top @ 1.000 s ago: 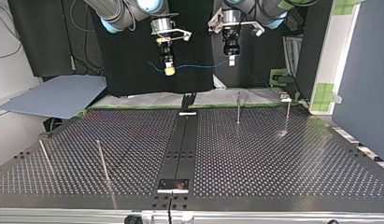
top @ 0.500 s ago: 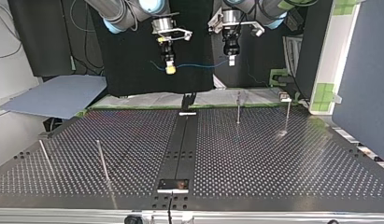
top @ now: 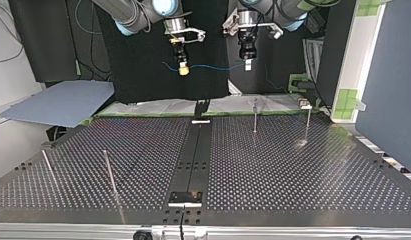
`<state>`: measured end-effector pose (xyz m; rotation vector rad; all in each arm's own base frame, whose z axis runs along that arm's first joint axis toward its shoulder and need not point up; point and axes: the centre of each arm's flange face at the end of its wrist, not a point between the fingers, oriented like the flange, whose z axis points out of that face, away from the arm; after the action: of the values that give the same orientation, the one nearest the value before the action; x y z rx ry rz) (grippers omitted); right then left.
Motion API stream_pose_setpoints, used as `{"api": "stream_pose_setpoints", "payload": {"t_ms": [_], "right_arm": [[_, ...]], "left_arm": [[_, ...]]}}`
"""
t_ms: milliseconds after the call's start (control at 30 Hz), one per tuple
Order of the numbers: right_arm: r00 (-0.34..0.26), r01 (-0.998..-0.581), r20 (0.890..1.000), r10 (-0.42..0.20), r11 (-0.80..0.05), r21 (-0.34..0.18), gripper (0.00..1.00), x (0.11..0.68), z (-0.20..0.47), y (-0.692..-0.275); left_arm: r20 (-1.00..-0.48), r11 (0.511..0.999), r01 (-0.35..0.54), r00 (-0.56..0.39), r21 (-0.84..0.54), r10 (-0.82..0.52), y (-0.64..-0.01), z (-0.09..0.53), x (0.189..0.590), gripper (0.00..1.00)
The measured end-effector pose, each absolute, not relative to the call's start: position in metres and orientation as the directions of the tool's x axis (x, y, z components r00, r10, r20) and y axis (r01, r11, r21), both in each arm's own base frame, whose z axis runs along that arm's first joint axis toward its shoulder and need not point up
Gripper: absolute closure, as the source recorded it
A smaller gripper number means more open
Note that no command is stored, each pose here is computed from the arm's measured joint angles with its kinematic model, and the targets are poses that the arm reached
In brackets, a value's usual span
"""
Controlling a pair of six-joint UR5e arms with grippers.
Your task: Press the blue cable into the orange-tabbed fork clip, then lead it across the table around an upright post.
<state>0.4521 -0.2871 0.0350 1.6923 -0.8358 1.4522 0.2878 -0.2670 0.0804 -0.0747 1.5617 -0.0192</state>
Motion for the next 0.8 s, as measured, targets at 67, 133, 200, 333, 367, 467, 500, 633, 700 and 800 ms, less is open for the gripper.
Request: {"api": "stream_pose_setpoints", "payload": {"t_ms": [67,133,200,333,367,467,500,633,700,800], "right_arm": [[0.146,-0.850,0.989,-0.010,-0.512,0.121,1.00,0.452,0.035,-0.287],[0.146,-0.850,0.989,-0.010,-0.512,0.121,1.00,0.452,0.035,-0.287],[0.147,-0.850,0.989,-0.010,-0.512,0.121,1.00,0.452,0.035,-0.287],[0.147,-0.850,0.989,-0.010,-0.512,0.121,1.00,0.452,0.035,-0.287],[0.147,-0.850,0.989,-0.010,-0.512,0.121,1.00,0.452,0.035,-0.287],[0.147,-0.850,0.989,-0.010,-0.512,0.121,1.00,0.452,0.035,-0.287],[0.147,-0.850,0.989,-0.010,-0.512,0.121,1.00,0.452,0.035,-0.287],[0.147,-0.850,0.989,-0.010,-0.512,0.121,1.00,0.452,0.035,-0.287],[0.147,-0.850,0.989,-0.010,-0.512,0.121,1.00,0.452,0.035,-0.287],[0.147,-0.850,0.989,-0.010,-0.512,0.121,1.00,0.452,0.035,-0.287]], "left_arm": [[-0.999,0.998,-0.036,0.002,-0.052,-0.052,-0.265,0.078,0.287,1.00],[-0.999,0.999,-0.036,-0.024,-0.024,-0.025,-0.260,0.072,0.285,1.00],[-0.999,0.999,-0.036,-0.051,0.008,0.006,-0.255,0.067,0.285,1.00],[-0.994,0.998,-0.032,-0.088,0.060,0.057,-0.245,0.062,0.289,1.00],[-0.993,0.997,-0.031,-0.093,0.070,0.067,-0.244,0.061,0.291,1.00],[-0.990,0.994,-0.028,-0.103,0.101,0.098,-0.237,0.060,0.298,1.00],[-0.988,0.993,-0.026,-0.105,0.113,0.110,-0.235,0.060,0.300,1.00],[-0.985,0.991,-0.014,-0.107,0.135,0.133,-0.229,0.060,0.307,1.00],[-0.985,0.990,-0.004,-0.107,0.139,0.137,-0.229,0.060,0.309,1.00],[-0.984,0.990,0.002,-0.107,0.140,0.139,-0.229,0.060,0.309,1.00]]}}
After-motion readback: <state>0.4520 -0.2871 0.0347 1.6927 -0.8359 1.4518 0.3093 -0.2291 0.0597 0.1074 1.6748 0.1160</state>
